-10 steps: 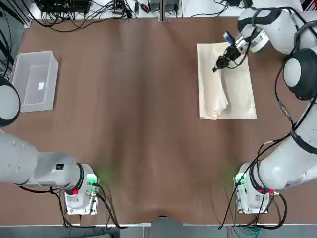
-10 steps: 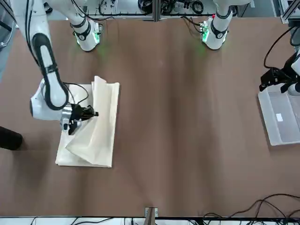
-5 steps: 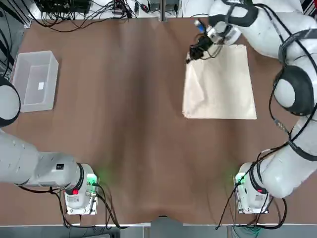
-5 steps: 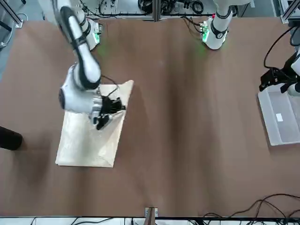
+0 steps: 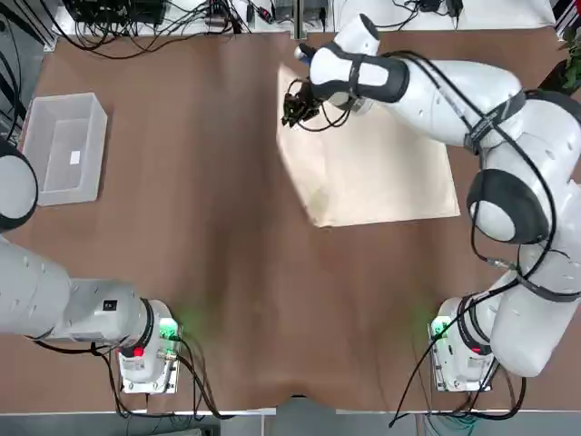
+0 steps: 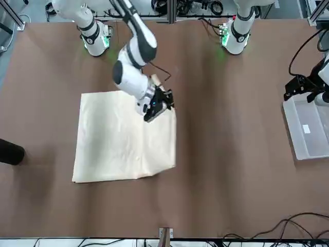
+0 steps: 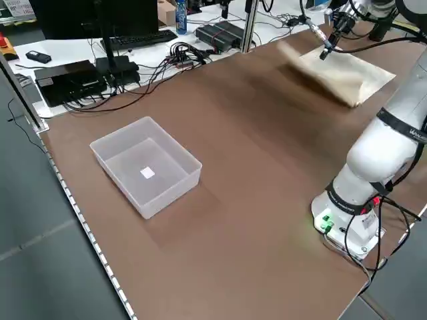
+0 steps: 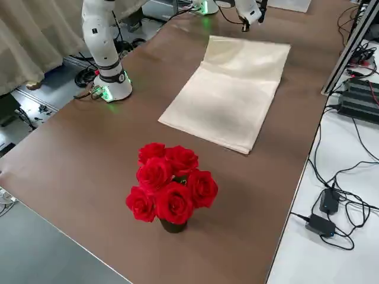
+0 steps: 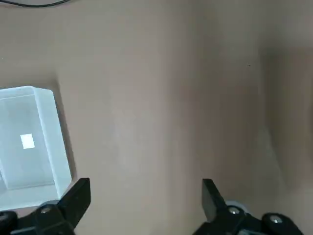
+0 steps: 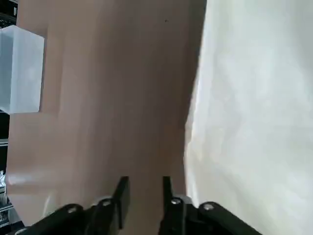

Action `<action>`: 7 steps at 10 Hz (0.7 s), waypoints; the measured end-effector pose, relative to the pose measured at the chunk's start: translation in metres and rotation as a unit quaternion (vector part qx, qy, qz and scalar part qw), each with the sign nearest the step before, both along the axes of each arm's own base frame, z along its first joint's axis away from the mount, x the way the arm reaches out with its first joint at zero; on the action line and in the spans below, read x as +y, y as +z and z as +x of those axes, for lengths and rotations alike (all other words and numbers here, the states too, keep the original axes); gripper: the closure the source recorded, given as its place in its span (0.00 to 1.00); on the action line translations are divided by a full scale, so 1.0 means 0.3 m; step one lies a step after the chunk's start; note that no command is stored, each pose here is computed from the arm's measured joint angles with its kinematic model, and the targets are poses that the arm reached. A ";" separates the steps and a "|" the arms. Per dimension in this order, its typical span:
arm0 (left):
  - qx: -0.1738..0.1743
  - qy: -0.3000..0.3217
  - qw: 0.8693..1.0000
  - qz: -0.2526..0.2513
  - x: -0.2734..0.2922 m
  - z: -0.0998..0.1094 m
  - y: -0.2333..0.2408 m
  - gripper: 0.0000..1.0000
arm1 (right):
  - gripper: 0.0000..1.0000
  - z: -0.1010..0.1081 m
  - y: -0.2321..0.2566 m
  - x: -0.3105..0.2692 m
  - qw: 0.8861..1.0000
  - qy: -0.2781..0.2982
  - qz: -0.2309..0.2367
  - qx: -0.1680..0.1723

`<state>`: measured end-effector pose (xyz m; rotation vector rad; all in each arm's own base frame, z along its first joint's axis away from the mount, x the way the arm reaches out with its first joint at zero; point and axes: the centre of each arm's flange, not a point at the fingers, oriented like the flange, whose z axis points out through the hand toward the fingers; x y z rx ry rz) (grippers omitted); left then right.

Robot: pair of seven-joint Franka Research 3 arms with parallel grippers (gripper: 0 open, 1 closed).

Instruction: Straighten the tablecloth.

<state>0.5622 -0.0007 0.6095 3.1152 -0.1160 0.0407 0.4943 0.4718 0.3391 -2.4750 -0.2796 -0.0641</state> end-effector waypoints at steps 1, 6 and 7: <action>0.000 0.000 1.000 0.000 0.000 0.000 -0.001 0.00 | 0.44 0.026 -0.012 -0.015 1.000 -0.005 -0.003 0.000; 0.000 0.000 1.000 0.000 0.000 0.001 -0.001 0.00 | 0.00 0.147 -0.023 -0.180 0.999 -0.019 -0.028 0.017; 0.000 0.000 1.000 0.000 0.000 0.001 -0.001 0.00 | 0.00 0.191 0.004 -0.251 0.999 -0.020 -0.043 0.007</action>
